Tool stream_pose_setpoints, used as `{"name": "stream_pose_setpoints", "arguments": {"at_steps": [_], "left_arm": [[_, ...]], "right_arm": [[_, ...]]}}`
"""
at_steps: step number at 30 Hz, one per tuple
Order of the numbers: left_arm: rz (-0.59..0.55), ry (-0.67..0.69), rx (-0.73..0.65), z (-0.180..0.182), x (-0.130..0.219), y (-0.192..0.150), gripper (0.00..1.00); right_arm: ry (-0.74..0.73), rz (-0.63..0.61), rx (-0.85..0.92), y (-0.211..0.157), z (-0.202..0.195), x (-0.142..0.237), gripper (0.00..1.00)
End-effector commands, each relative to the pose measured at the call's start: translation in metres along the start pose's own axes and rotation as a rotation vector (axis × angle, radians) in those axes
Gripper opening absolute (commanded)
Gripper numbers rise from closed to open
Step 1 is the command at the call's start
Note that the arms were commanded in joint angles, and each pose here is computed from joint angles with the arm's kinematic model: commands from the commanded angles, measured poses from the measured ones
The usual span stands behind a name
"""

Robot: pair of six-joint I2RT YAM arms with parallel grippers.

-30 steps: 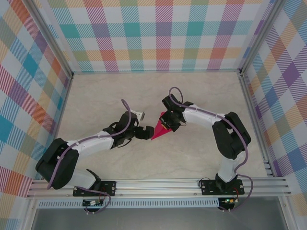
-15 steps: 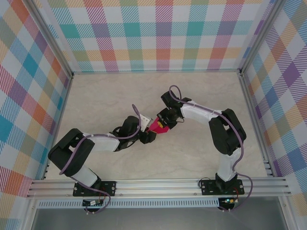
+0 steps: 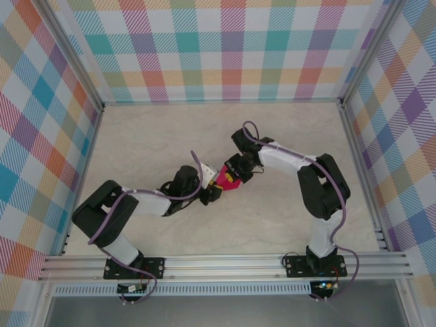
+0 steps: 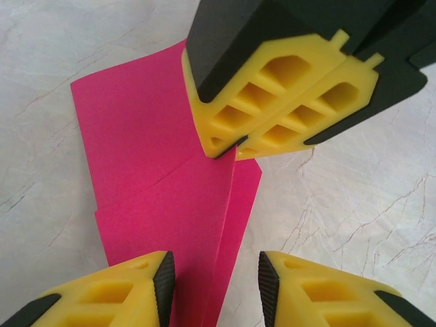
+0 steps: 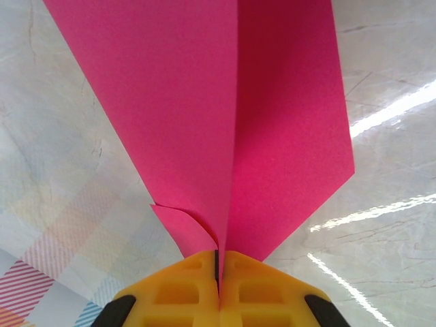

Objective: Fold a paper plane with a square sheet of paper (pick it up from the middle)
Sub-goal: Fourth fold the wing at the center of the table.

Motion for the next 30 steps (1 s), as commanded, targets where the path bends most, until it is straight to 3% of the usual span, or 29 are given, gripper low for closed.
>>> {"name": "stream_pose_setpoints", "arguments": {"at_steps": [1,16,18,25,30], "left_arm": [[-0.021,-0.017,-0.043,0.001,-0.002,0.004,0.38],[-0.014,0.003,-0.063,0.006,-0.007,0.006,0.19],[-0.005,-0.002,-0.055,0.006,-0.008,0.005,0.14],[0.012,-0.049,0.055,0.002,-0.012,-0.006,0.11],[-0.019,-0.063,0.167,0.0,-0.009,-0.003,0.09]], "right_arm": [[-0.005,0.048,0.013,-0.003,0.005,-0.001,0.04],[-0.013,0.126,0.015,-0.008,0.007,-0.001,0.08],[-0.007,0.125,0.03,-0.007,0.009,0.002,0.14],[0.131,0.034,0.245,0.009,0.021,0.025,0.62],[0.199,-0.014,0.41,0.014,0.012,0.039,0.68]]}}
Point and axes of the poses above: each hand's point on the last joint's axis, 136 mm out from that joint toward the fingers, its own x axis back along the fingers, its own z axis along the line the jaws close on, y = z × x, the point moved 2 cm from there along x, back along the fingers, and after that the axes turned 14 degrees about x, right-handed, at the moved point
